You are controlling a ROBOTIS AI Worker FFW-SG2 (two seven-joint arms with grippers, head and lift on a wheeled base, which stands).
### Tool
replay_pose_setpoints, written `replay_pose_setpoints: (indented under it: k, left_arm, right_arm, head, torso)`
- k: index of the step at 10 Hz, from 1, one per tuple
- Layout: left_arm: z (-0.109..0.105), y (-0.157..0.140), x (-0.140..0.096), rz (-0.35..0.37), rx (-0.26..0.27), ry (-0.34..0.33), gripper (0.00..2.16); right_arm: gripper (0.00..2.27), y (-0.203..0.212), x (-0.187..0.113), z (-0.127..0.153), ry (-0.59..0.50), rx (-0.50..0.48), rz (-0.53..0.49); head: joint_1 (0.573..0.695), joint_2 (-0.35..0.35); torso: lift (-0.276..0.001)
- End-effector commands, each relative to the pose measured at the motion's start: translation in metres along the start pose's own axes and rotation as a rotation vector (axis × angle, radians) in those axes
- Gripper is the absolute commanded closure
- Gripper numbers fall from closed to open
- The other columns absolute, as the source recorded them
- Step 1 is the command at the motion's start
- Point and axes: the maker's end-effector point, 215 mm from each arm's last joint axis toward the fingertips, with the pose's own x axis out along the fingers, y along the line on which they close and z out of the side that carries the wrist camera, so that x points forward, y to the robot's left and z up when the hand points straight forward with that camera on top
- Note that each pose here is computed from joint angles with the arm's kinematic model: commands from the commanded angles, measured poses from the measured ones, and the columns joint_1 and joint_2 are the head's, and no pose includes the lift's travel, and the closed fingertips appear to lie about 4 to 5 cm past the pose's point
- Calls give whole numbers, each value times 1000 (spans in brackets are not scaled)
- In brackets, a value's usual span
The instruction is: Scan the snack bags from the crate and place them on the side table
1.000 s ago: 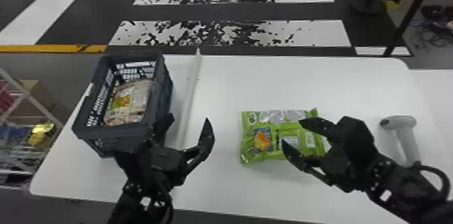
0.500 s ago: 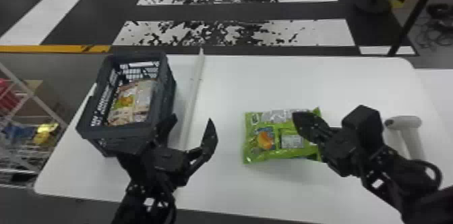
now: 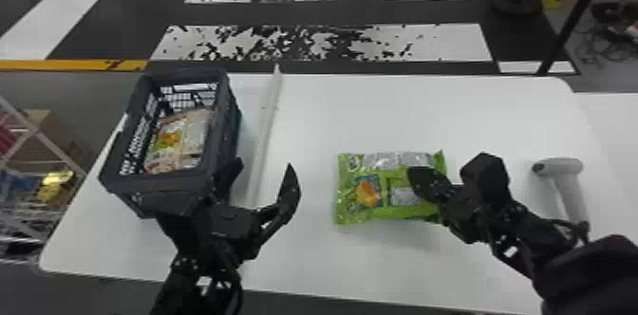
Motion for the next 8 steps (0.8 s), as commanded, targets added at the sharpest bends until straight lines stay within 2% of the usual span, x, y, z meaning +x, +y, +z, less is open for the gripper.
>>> replay_pose_setpoints:
  k: [1,5,7,8]
  left_arm:
    - [-2,0,0,2,-2,4,83]
    - [-3,-1,0,-3,-1,5,83]
    - [-4,-2,0,-4,-2,7,83]
    - [-3,-3,0,-6,0,6,83]
  right_arm:
    - [2263,6,8,-21,19,-6,15]
    - [2263,27,16,-46,18,1,43]
    - [2263,23,9,-26,-33,4,29]
    - [2263,17,-4,1,-88,8,10]
  head:
    - [695,84]
    - [695,90]
    - [695,97]
    - [695,98]
  torso:
    - [-81]
    - [-81]
    - [-81]
    - [-81]
